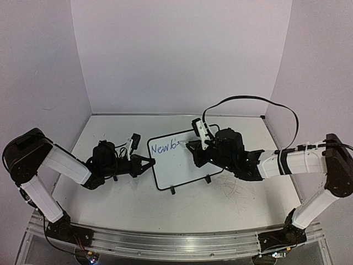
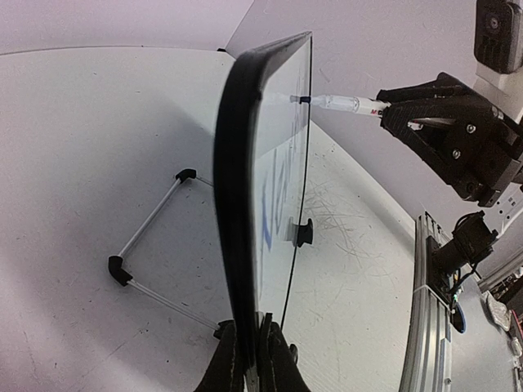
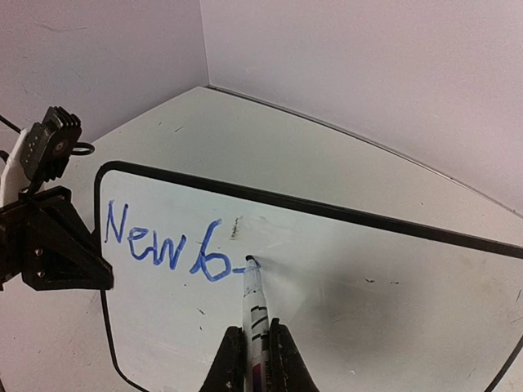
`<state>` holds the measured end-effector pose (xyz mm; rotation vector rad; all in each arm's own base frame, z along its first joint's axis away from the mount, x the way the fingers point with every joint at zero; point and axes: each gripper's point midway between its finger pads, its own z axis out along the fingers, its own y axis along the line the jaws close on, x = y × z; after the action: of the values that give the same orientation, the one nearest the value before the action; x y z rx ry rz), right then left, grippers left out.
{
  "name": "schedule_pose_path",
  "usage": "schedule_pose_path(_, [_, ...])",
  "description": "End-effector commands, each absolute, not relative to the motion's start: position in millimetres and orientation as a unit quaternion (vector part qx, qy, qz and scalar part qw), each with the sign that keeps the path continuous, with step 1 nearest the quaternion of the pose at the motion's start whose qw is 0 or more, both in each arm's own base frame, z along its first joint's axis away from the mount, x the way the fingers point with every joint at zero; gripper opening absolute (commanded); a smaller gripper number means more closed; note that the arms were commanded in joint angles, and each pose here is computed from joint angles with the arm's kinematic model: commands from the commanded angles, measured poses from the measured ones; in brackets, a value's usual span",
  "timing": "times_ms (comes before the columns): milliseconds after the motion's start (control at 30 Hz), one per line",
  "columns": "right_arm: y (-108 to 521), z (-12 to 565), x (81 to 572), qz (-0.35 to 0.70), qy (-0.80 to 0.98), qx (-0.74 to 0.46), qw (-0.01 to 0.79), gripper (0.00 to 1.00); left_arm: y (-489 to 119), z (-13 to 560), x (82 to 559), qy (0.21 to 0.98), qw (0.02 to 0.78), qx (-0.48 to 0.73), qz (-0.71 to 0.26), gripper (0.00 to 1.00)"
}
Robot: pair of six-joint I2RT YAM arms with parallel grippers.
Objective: Write a sentence on the whiteboard
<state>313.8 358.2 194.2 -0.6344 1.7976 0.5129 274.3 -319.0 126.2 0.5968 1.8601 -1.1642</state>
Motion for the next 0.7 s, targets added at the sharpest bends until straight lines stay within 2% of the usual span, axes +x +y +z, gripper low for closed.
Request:
schedule_pose_path(0, [364.2,207.0,325.1,0.227,0.753,-0.254,0.564,0.0,-316.1,104.1,273.7,0.769,0.399,0.246,-0.434,0.0])
schedule_pose_path(667, [358.9,183.8,310.9,0.229,0.771,-0.264,0.532,0.0,-314.5,104.3,273.6,0.771,0.4,0.245,-0.431,0.0])
